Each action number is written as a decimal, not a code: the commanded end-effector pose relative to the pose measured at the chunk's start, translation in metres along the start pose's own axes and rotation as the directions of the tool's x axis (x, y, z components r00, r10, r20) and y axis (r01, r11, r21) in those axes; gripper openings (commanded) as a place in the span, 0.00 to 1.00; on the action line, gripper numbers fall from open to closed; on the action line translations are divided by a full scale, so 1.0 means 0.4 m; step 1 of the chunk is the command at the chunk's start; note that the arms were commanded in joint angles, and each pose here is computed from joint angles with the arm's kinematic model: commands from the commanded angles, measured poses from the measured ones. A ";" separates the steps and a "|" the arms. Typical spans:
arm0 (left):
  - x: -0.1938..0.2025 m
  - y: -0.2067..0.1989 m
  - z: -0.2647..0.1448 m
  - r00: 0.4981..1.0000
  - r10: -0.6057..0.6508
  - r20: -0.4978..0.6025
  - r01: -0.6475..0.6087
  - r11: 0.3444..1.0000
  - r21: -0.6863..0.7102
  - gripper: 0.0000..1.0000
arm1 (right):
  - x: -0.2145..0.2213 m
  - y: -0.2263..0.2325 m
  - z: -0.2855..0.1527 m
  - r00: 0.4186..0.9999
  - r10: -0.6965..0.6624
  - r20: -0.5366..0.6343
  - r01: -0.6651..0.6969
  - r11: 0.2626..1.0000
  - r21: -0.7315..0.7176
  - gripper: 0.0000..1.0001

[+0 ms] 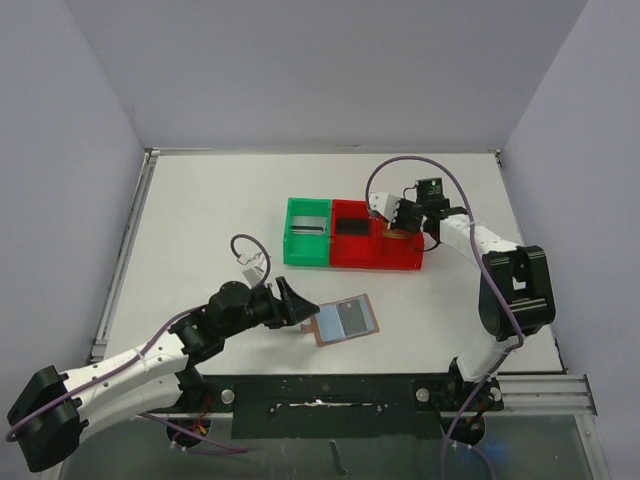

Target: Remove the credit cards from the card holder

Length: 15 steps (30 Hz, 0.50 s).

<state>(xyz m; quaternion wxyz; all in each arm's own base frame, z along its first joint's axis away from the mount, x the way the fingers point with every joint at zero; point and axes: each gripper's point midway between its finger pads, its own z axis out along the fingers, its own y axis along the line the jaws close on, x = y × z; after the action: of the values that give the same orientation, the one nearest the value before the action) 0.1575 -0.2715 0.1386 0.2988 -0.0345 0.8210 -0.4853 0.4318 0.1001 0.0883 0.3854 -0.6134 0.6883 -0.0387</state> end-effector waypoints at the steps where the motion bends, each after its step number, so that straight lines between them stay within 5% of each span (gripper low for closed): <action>1: -0.047 -0.050 -0.008 0.998 0.017 0.057 -0.019 0.999 0.046 0.71 | -0.033 -0.090 0.003 0.996 -0.090 0.021 0.088 0.994 0.059 0.00; 11: -0.048 -0.043 -0.006 0.998 -0.003 0.058 0.000 0.999 0.048 0.71 | 0.009 -0.037 0.068 0.992 -0.125 -0.029 0.123 0.990 -0.062 0.02; 15: -0.049 -0.043 -0.006 0.998 -0.005 0.061 0.002 0.999 0.049 0.71 | 0.005 -0.025 0.073 0.993 -0.120 -0.019 0.119 0.990 -0.075 0.11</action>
<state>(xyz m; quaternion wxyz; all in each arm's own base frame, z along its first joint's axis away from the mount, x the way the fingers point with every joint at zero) 0.1624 -0.2682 0.1394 0.3034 -0.0446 0.8201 -0.4831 0.4505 0.1003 0.0571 0.3351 -0.6567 0.6745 -0.0387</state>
